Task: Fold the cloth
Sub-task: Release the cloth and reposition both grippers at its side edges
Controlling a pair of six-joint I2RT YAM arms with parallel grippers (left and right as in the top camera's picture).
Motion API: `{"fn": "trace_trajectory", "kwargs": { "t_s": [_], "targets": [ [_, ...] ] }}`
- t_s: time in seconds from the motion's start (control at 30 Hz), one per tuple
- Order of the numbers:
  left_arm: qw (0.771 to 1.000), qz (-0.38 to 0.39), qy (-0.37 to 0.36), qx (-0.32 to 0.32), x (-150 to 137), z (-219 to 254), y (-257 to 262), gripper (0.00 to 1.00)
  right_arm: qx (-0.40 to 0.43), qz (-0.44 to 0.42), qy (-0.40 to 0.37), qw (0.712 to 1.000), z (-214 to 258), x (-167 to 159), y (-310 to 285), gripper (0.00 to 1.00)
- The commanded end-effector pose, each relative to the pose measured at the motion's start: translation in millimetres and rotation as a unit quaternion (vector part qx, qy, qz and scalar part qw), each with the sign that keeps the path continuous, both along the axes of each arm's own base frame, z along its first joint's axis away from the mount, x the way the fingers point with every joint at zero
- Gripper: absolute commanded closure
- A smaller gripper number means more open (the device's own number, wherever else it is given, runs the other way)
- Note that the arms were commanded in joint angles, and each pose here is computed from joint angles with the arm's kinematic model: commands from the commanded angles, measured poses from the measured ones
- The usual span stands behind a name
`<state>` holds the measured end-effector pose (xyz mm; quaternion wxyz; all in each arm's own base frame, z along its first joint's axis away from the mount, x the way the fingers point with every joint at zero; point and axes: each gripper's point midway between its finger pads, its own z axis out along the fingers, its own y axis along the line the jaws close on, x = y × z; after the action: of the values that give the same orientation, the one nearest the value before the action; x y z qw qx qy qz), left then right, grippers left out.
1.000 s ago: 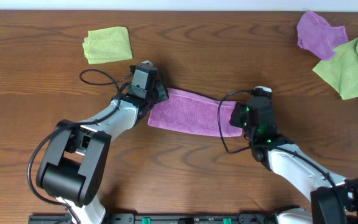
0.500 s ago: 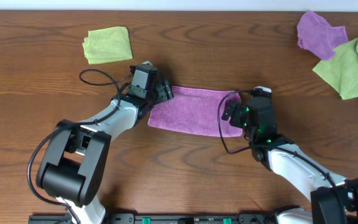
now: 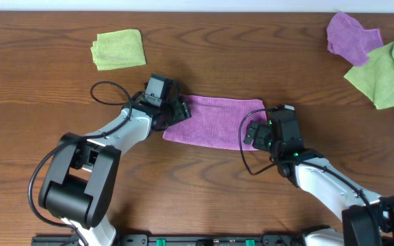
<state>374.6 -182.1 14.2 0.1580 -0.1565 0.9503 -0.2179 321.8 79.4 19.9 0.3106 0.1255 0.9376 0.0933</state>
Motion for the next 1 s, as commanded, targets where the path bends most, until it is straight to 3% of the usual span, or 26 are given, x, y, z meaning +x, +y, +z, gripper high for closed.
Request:
{"fn": "trace_trajectory", "kwargs": {
  "t_s": [0.0,0.1,0.3,0.43,0.6,0.97],
  "targets": [
    [1.000,0.012,0.015,-0.012,-2.6,6.7,-0.1,0.27,0.000,0.003,-0.005,1.000,3.8,5.1,-0.2,0.01],
    [1.000,0.004,0.014,-0.013,-3.7,14.2,-1.4,0.29,0.002,0.005,-0.004,1.000,3.8,5.0,0.7,0.01],
    [0.997,0.024,-0.042,0.062,20.4,56.0,29.1,0.27,0.008,0.011,-0.001,1.000,3.3,3.8,3.5,0.01],
    [0.997,0.025,-0.020,0.069,16.3,67.4,32.4,0.25,0.009,0.011,0.000,1.000,3.1,3.5,3.9,0.01],
    [1.000,0.018,0.024,0.008,2.8,77.6,9.9,0.25,0.011,0.013,0.000,1.000,3.1,3.3,4.9,0.01],
    [0.994,0.027,0.103,0.026,-20.8,39.7,4.6,0.21,0.012,0.013,-0.002,1.000,3.7,4.0,5.1,0.01]
  ]
}}
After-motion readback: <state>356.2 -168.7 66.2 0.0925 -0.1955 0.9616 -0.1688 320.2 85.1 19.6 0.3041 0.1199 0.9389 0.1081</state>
